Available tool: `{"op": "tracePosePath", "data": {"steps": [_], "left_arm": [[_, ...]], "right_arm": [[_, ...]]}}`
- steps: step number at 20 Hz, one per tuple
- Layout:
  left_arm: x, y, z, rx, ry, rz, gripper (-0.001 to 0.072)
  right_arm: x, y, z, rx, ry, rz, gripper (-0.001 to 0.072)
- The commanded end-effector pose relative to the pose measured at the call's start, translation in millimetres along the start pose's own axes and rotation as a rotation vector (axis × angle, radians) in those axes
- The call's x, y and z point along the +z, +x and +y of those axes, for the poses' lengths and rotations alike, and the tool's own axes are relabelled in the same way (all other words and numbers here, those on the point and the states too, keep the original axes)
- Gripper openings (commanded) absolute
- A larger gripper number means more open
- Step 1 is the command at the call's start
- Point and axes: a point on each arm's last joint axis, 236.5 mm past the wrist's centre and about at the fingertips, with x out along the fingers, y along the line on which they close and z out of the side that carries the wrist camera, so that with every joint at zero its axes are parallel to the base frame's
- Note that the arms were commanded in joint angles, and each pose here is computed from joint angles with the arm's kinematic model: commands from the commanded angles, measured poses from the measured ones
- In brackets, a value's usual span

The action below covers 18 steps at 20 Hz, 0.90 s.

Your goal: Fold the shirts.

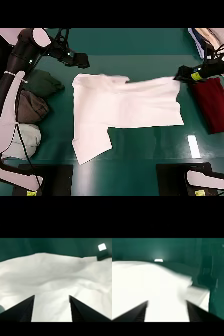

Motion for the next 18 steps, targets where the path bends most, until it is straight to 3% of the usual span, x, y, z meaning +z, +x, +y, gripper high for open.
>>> {"op": "tracePosePath", "data": {"steps": [1,4,12,18], "left_arm": [[-24.1,-16.7,41.0,0.085,-0.031,0.125,0.0523],[-58.3,-42.3,67.9,0.106,-0.118,0.258,0.0523],[-154.2,-57.3,55.0,0.1,-0.189,0.357,0.0522],[-271.9,-16.9,18.2,-0.034,-0.387,0.404,0.0522]], "right_arm": [[24.5,-13.6,-10.6,-0.013,0.015,-0.055,0.0598],[32.8,-47.8,-11.3,-0.018,0.011,-0.092,0.0597],[22.0,-95.6,17.5,-0.001,-0.069,-0.151,0.0597],[15.0,-97.2,44.9,0.029,-0.128,-0.149,0.0597]]}}
